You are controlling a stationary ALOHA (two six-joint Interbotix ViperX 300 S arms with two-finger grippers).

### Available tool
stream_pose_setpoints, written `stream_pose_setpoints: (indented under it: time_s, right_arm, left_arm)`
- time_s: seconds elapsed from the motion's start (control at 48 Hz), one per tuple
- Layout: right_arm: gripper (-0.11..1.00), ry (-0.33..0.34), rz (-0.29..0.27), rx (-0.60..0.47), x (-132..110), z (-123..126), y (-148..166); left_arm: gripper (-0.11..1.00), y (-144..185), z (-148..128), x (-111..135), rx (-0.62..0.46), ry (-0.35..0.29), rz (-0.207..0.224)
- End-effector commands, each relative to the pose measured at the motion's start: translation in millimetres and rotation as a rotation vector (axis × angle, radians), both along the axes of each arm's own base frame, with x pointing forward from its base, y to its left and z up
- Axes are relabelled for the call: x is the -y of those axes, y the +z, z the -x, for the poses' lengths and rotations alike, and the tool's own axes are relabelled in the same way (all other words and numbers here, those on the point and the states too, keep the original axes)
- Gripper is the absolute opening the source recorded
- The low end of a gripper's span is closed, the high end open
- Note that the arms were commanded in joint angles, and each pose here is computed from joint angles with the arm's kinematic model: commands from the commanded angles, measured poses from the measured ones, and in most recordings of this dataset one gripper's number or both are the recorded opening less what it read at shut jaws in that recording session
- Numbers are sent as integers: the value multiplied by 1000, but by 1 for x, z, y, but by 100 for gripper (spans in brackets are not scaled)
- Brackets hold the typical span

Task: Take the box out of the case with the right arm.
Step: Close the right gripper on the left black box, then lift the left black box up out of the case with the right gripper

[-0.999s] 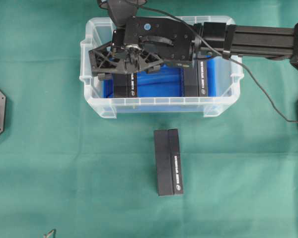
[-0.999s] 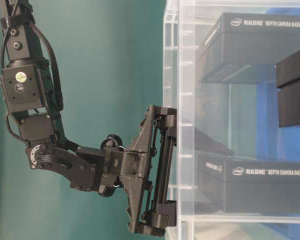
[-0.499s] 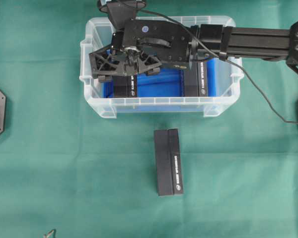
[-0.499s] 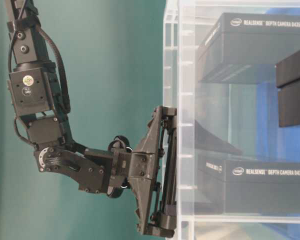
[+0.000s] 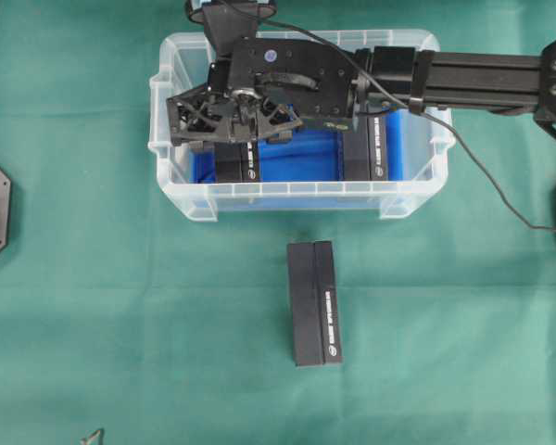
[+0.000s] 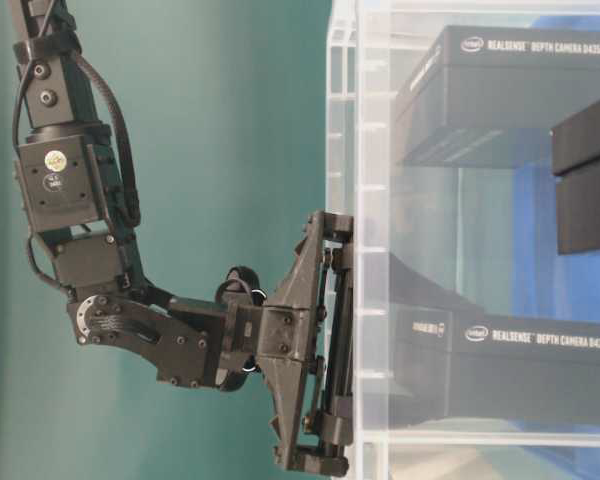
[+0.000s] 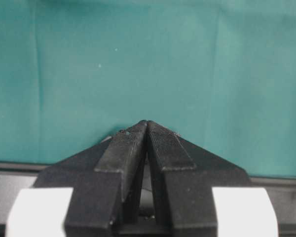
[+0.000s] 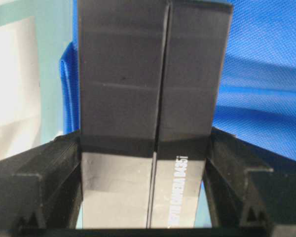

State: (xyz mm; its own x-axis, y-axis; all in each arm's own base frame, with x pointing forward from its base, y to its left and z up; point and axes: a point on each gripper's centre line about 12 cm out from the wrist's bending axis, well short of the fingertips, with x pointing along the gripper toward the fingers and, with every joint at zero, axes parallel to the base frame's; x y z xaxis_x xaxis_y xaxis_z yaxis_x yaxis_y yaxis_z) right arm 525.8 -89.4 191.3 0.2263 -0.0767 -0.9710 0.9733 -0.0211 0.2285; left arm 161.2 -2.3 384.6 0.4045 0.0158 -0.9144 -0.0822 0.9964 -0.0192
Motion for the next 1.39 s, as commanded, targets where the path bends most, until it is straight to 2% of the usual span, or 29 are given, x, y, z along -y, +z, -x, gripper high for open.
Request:
stream_pose_setpoints:
  time_s: [0.0, 0.229, 0.375, 0.687, 1.103, 1.374]
  right_arm:
    - [68, 7, 7, 35, -4, -2, 14]
    - [68, 3, 10, 41, -4, -1, 22]
    - [68, -11, 6, 34, -4, 6, 41]
    - [68, -29, 4, 59, -12, 14, 99]
    - [68, -35, 43, 67, -21, 35, 185]
    - [68, -55, 66, 88, -30, 50, 221]
  left_arm:
    - [0, 6, -2, -1, 22, 2, -2]
    - [0, 6, -2, -1, 23, 3, -4]
    - [0, 6, -2, -1, 23, 2, -2]
    - [0, 6, -2, -1, 25, 2, -2]
    - [0, 7, 0, -1, 29, 2, -2]
    - [0, 7, 0, -1, 28, 4, -1]
